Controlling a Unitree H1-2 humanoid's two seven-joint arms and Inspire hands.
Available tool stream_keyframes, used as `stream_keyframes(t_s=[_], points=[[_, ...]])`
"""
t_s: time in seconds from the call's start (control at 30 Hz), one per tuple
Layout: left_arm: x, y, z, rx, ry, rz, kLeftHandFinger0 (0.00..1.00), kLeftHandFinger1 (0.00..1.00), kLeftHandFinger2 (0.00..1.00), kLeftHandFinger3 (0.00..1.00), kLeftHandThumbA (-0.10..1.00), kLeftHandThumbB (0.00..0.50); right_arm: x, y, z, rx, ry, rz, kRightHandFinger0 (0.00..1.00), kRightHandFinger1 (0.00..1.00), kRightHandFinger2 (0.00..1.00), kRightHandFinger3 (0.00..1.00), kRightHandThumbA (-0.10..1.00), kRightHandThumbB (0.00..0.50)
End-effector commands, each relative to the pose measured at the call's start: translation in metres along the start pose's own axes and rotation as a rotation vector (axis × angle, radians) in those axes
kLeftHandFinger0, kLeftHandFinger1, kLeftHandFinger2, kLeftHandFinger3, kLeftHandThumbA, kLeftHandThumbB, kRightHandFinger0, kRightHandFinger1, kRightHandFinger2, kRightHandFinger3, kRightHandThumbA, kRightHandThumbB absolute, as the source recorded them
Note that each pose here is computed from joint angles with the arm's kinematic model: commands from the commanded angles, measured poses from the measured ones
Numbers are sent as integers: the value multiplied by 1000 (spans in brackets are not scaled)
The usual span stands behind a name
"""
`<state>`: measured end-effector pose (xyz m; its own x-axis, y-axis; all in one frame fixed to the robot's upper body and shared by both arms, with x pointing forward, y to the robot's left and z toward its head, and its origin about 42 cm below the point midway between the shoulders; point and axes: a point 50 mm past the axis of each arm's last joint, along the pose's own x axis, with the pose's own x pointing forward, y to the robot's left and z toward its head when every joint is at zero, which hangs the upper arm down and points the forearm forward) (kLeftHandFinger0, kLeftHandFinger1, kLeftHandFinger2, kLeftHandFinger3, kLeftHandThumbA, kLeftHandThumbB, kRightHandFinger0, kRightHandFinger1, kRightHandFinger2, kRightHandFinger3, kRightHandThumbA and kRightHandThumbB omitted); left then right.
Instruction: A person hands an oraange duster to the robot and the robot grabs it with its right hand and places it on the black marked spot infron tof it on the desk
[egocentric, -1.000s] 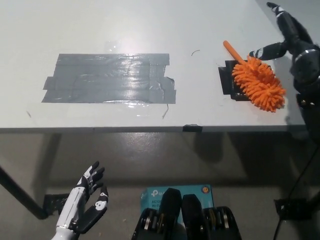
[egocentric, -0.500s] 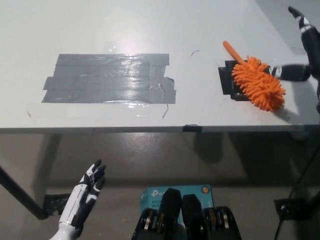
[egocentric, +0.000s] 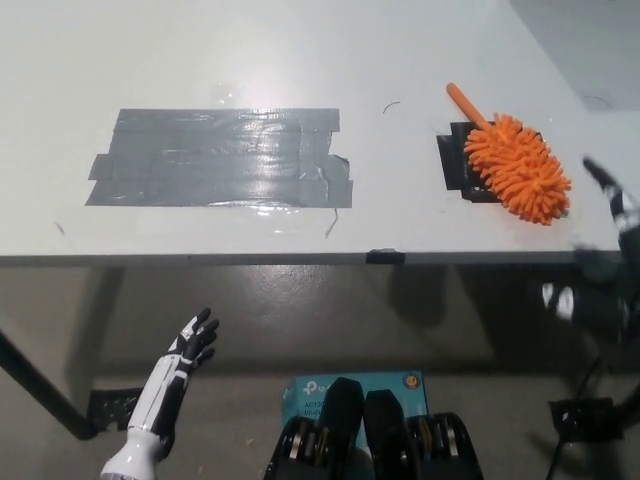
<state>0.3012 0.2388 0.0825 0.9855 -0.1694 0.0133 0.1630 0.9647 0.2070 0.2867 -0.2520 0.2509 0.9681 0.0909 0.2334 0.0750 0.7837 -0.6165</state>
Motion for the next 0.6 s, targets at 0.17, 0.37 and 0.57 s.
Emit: stream_keyframes(t_s=[0.17, 0.37, 0.57], points=[[14, -5, 17, 1, -140, -31, 1000, 1000, 1000, 1000, 1000, 163, -40, 46, -26, 286, -133, -70, 1000, 1000, 1000, 1000, 1000, 226], [4, 1, 13, -7, -137, -7, 1000, 1000, 1000, 1000, 1000, 187, -30, 89, -58, 444, -15, 31, 1000, 1000, 1000, 1000, 1000, 156], [3, 1, 11, -15, -128, 1, 1000, 1000, 1000, 1000, 1000, 180, -26, 101, -71, 477, 25, 100, 1000, 1000, 1000, 1000, 1000, 167]])
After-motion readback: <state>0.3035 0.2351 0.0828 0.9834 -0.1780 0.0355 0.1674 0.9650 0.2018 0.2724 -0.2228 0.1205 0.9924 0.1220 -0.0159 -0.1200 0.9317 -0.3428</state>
